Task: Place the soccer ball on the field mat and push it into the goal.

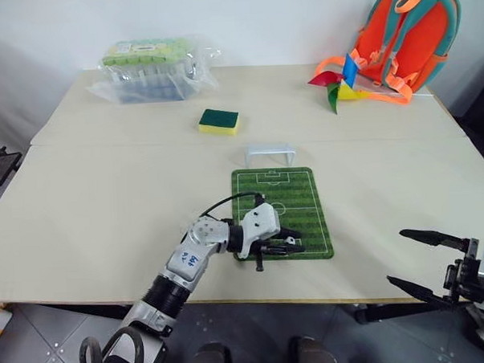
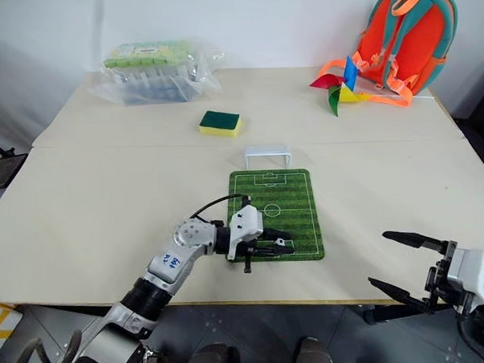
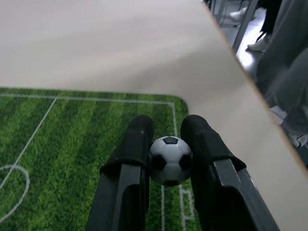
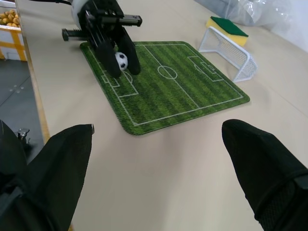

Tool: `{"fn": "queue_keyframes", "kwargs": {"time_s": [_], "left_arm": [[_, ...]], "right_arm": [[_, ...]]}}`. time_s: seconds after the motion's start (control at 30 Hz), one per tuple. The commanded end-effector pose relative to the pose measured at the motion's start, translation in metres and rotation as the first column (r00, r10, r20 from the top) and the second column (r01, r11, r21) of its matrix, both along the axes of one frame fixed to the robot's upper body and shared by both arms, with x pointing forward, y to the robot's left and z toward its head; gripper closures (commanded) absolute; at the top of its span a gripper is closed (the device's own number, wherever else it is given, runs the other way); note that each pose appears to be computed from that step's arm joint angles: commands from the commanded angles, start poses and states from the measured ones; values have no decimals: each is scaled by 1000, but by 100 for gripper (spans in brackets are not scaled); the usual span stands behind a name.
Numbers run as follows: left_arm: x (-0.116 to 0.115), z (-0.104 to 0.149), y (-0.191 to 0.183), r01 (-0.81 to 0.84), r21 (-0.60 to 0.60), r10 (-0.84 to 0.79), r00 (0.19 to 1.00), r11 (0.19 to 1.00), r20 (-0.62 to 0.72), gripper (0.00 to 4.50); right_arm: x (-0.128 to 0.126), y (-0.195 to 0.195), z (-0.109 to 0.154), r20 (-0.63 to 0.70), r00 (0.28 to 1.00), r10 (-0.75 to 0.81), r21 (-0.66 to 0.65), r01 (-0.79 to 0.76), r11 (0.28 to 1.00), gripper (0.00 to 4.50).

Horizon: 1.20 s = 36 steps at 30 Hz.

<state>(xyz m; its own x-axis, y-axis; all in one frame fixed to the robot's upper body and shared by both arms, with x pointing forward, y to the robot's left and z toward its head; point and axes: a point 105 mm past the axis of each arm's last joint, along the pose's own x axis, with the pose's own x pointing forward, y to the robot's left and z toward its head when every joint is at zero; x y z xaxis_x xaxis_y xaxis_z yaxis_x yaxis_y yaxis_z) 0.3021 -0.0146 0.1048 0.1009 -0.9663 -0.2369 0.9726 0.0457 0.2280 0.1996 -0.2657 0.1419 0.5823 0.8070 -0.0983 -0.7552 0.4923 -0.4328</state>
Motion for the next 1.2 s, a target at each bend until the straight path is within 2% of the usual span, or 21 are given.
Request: {"fn": "queue_keyframes", "kwargs": {"time_s": [0.03, 0.2, 0.33, 0.47, 0.53, 0.73, 0.9, 1.2], "left_arm": [[3, 5, -4, -17, 10, 17, 999, 1000, 40, 364], [-2, -3, -1, -1, 52, -1, 999, 999, 40, 364], [-8, -7, 0, 26, 70, -29, 999, 997, 42, 364], [-10, -7, -2, 31, 70, -34, 999, 997, 35, 364], [-8, -6, -1, 26, 67, -28, 999, 997, 37, 292], [-6, -1, 0, 23, 53, -27, 997, 998, 72, 119], [-8, 3, 1, 41, 43, -44, 995, 998, 84, 119], [0, 29, 25, -2, -15, 4, 986, 1000, 165, 119]], "right_arm": [[-3, 2, 11, 56, 998, -13, 4, 13, 1000, 0], [-6, 4, 9, 53, 998, -20, 11, 20, 1000, 0], [-13, 9, 0, 30, 999, 41, -39, -40, 998, 0], [-8, 11, -1, 38, 999, 29, -17, -29, 999, 0], [-7, 12, -2, 39, 999, 31, -15, -30, 999, 0], [-4, 11, -3, 38, 999, 31, -11, -30, 999, 0], [-4, 11, -4, 34, 999, 33, -10, -33, 999, 0], [-5, 14, -10, 12, 999, 43, 2, -43, 999, 0]]}}
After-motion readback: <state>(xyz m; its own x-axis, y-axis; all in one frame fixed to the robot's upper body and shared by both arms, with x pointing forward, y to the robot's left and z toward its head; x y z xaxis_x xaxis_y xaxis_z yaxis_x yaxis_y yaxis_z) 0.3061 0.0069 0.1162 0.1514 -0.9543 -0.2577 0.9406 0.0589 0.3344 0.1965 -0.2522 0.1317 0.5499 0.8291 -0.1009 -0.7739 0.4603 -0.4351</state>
